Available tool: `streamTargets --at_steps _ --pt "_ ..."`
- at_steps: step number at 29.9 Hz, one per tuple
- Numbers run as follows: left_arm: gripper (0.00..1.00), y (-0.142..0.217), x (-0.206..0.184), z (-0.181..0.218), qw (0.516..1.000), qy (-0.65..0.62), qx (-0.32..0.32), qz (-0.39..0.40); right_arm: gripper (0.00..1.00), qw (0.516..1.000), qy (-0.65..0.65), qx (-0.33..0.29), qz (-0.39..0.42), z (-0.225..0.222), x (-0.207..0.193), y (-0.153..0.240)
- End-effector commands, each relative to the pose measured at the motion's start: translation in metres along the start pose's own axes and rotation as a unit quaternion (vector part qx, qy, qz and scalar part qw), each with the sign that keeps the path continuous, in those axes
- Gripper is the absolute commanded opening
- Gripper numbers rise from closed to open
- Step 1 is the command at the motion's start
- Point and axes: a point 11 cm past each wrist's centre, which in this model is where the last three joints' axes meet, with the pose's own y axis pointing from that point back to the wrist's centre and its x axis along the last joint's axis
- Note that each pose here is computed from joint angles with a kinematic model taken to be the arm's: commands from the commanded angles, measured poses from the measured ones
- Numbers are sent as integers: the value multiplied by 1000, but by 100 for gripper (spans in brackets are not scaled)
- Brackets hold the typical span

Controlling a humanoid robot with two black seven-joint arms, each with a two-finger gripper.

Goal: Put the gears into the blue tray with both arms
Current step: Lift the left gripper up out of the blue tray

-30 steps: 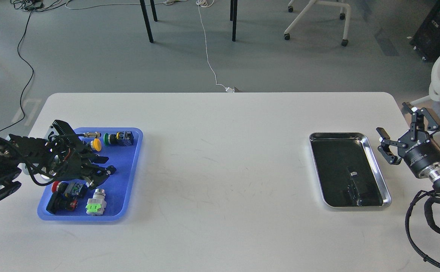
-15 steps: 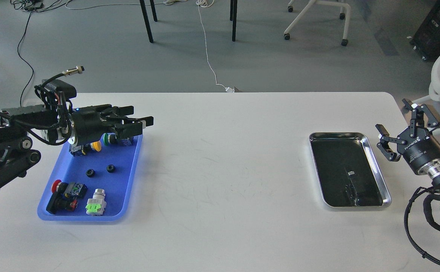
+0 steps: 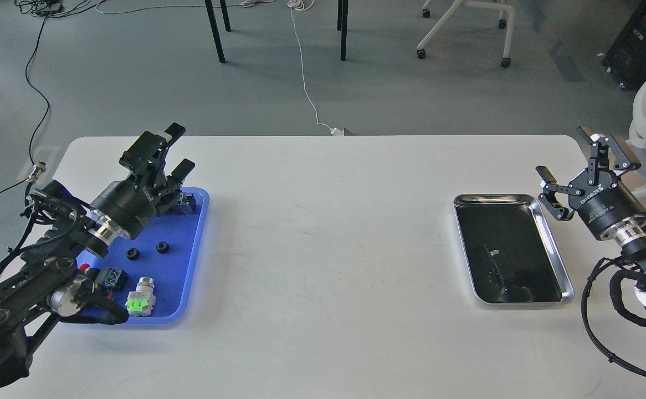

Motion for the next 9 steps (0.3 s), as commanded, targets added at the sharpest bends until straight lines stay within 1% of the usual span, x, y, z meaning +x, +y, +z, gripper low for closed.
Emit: streamTargets --at_steps 1,5,9 --pt "98 9 15 2 996 79 -27 30 99 1000 -7 5 -15 0 -12 -9" --pt "98 12 27 2 989 145 -21 37 99 999 -30 3 -34 16 -33 -18" --pt "98 15 29 0 987 153 -18 42 99 999 -26 -8 -37 21 -33 -17"
